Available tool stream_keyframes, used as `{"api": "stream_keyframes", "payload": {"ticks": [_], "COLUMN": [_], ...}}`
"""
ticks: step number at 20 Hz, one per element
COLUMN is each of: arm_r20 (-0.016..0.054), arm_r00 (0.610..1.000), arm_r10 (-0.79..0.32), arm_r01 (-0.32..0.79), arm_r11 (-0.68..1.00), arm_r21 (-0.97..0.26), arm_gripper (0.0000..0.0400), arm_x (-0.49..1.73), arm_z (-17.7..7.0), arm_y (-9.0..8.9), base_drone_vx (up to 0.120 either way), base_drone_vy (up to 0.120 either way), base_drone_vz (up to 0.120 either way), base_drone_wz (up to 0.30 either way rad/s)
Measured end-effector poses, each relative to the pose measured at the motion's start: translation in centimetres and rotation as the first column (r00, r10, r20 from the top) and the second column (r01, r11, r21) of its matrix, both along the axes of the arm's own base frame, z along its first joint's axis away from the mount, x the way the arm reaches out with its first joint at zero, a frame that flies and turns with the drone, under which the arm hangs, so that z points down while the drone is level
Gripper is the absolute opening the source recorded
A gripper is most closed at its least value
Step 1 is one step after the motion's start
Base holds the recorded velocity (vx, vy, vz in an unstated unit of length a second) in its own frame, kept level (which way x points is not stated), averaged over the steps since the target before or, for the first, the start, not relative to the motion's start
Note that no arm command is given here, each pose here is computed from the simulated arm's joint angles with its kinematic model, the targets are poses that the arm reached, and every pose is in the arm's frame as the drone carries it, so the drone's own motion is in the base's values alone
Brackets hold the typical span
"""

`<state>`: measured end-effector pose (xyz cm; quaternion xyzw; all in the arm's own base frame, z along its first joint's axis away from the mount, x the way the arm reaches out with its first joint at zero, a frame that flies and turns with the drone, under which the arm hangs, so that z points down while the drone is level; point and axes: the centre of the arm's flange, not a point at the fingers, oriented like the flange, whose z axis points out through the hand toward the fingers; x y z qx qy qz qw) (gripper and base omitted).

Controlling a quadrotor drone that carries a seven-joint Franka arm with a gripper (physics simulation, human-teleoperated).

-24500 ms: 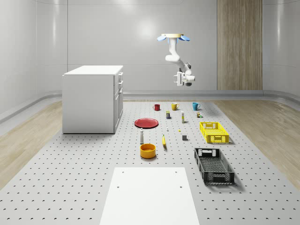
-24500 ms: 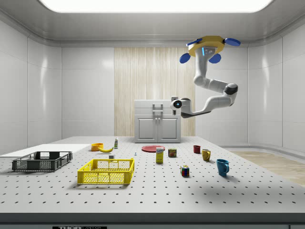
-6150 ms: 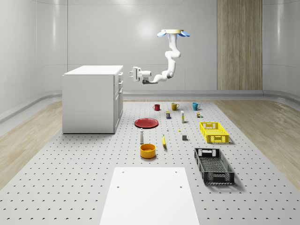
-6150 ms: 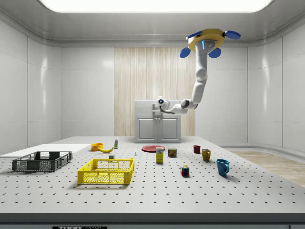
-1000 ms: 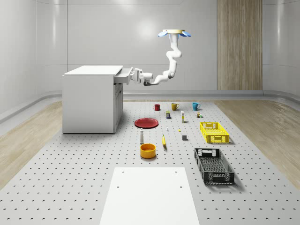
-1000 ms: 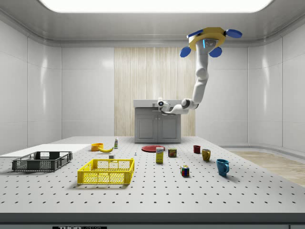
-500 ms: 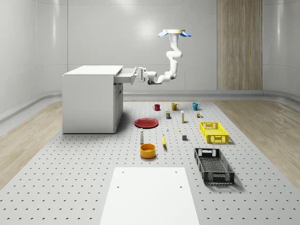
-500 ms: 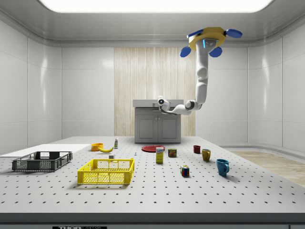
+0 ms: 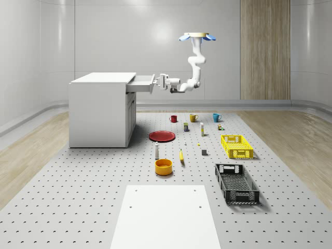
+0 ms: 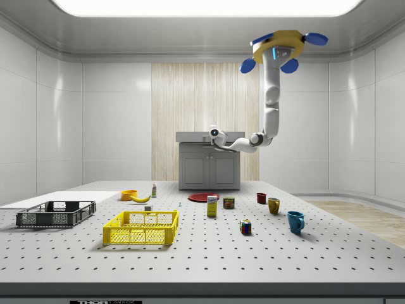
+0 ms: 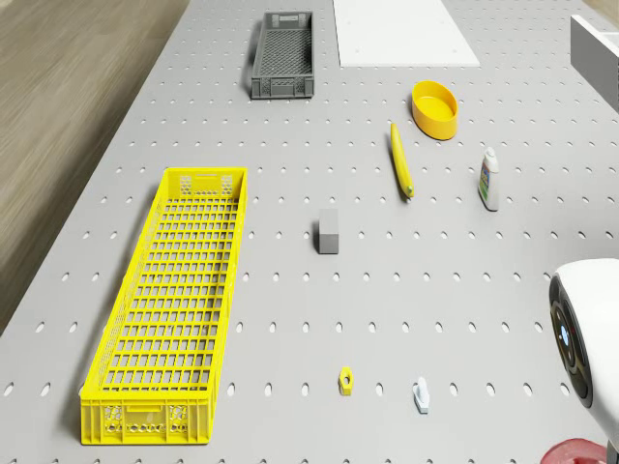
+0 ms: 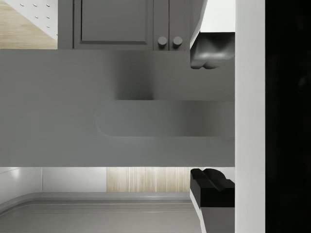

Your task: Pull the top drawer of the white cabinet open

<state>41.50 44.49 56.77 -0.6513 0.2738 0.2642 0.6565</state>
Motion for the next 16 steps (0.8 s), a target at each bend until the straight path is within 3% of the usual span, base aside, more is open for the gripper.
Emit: {"api": "stream_keyframes", "payload": {"ticks": [5,11,16], "arm_r20": [0.0,0.0,-0.0004], "arm_r00": [1.0,1.0,0.999], "arm_r10": [-0.015,-0.029,-0.034], "arm_r01": [0.015,0.029,0.034], "arm_r11": [1.0,1.0,0.999], "arm_r21": [0.001,0.001,0.001], "arm_gripper": [0.0304,0.0305,0.0305], "arm_x": [0.46,0.91,1.11], "arm_z": [-0.1,-0.1,-0.1], "arm_y": [-0.6,-1.2,-1.4], "base_drone_vx": [0.0,0.0,0.0], "base_drone_vy": [-0.04,0.107,0.008], "base_drone_vz": [0.0,0.0,0.0], "base_drone_wz": [0.0,0.0,0.0]}}
